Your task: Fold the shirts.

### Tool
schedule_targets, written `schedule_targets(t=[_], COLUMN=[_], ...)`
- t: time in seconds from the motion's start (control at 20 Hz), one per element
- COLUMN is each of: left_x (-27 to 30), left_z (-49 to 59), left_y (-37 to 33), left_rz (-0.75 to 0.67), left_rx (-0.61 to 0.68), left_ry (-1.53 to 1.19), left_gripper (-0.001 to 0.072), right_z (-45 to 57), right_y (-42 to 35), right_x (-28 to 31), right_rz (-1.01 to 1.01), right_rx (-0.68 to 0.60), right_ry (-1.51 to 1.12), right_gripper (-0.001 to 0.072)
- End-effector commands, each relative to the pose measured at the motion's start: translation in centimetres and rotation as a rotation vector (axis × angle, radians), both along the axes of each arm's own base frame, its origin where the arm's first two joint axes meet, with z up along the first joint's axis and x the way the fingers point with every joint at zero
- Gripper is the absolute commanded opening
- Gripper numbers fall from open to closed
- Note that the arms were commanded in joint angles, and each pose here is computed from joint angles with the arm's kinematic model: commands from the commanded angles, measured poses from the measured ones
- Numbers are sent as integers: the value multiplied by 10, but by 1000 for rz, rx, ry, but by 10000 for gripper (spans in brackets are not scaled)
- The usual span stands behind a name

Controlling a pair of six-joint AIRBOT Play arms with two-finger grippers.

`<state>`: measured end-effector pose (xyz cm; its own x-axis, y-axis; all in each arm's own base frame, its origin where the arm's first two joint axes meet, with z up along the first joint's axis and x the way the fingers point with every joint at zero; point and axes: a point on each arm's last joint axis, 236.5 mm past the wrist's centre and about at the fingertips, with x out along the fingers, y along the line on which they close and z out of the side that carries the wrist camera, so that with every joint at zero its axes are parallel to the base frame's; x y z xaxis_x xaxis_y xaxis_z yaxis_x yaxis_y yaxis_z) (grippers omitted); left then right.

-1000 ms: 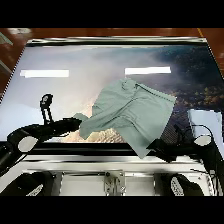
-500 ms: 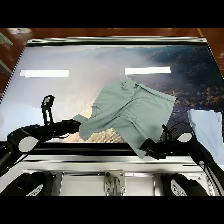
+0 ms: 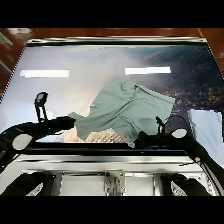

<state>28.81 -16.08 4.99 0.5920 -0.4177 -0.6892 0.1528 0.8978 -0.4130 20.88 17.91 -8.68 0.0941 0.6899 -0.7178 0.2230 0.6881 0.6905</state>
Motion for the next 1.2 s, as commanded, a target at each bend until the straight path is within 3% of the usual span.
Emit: schedule_targets(t=[0.0, 0.1, 0.25, 0.35, 0.5, 0.6, 0.8, 1.15], left_x=[23, 25, -40, -108, -182, -196, -165, -61], left_z=[73, 196, 406, 495, 554, 555, 502, 345], left_y=[41, 60, 84, 94, 113, 123, 125, 120], left_rz=[6, 5, 104, 114, 125, 140, 128, 94], left_rx=[167, 252, 113, -34, -121, -39, 93, 350], left_ry=[-204, -504, -965, -1165, -1341, -1380, -1170, -722], left_gripper=[38, 38, 39, 40, 40, 40, 39, 40], right_z=[79, 181, 407, 544, 632, 626, 560, 411], right_y=[7, -1, -42, -83, -114, -119, -118, -155], right_x=[21, 56, 78, 34, -37, -48, -33, 29], right_rz=[266, 337, 173, -59, -223, -206, -105, 26], right_rx=[-17, -113, -381, -520, -590, -622, -622, -784], right_ry=[-280, -605, -1266, -1590, -1770, -1729, -1445, -746], right_gripper=[62, 61, 61, 61, 61, 61, 61, 62])
